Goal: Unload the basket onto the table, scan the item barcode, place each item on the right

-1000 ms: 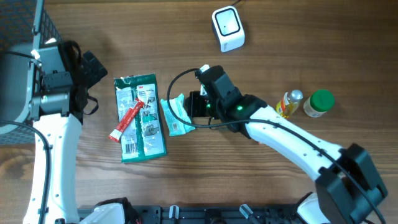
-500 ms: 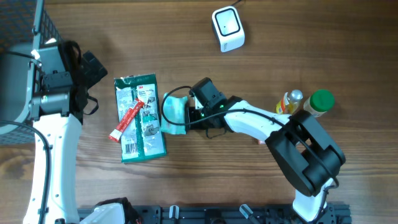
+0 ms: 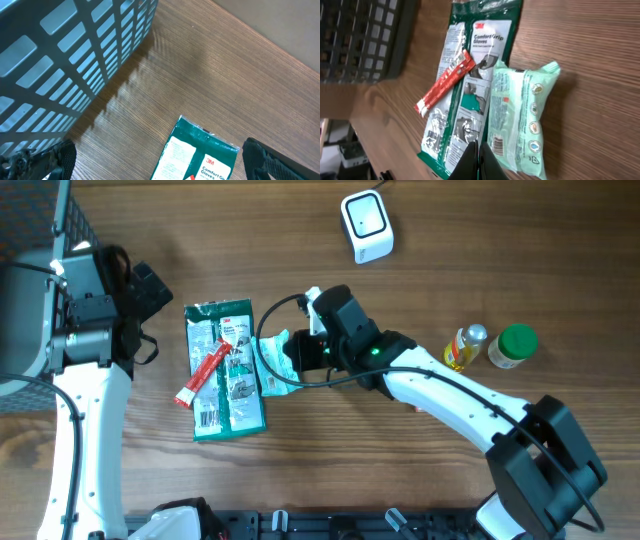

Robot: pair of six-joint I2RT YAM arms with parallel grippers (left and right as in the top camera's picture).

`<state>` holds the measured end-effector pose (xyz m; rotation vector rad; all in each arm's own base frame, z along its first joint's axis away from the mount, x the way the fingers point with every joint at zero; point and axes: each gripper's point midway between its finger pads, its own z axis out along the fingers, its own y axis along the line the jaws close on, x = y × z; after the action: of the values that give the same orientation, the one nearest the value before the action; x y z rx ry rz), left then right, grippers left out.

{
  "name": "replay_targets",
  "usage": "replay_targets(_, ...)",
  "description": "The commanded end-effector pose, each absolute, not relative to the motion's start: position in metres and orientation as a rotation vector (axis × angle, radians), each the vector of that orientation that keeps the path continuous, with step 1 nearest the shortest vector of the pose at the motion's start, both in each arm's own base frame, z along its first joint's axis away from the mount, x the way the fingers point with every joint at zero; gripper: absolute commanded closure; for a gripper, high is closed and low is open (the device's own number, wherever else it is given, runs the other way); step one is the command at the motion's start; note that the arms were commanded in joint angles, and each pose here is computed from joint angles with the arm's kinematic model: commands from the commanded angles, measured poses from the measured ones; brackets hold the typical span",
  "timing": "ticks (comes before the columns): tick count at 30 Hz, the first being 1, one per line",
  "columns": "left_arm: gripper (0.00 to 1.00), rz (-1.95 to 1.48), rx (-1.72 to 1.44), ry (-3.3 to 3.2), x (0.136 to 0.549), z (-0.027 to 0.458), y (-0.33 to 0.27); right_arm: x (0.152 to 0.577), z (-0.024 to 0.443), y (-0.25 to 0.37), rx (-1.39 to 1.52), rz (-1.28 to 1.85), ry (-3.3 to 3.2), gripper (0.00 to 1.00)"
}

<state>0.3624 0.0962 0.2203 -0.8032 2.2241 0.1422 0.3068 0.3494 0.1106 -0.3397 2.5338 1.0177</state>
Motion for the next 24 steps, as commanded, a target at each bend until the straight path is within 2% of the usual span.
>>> replay_targets(1, 0.0, 0.153, -0.799, 2.218, 0.363, 0.223, 0.099, 0.294, 0.095, 0.361, -0.454, 1.024, 2.552, 0.96)
replay_targets(12, 0.0, 0.153, -0.799, 2.218, 0.363, 0.223, 0.099, 0.283, 0.007, 0.363, -0.442, 0.957, 2.742, 0.96)
replay_targets(16, 0.0, 0.153, -0.799, 2.218, 0.363, 0.223, 0.099, 0.277, -0.011, 0.356, -0.333, 0.933, 2.841, 0.96)
replay_targets(20, 0.0, 0.153, -0.799, 2.218, 0.363, 0.223, 0.099, 0.284, 0.024, 0.365, -0.322, 0.999, 2.765, 0.96)
replay_targets(24, 0.0, 0.153, -0.799, 2.218, 0.363, 0.223, 0.099, 0.301, 0.093, 0.375, -0.425, 1.046, 2.547, 0.95)
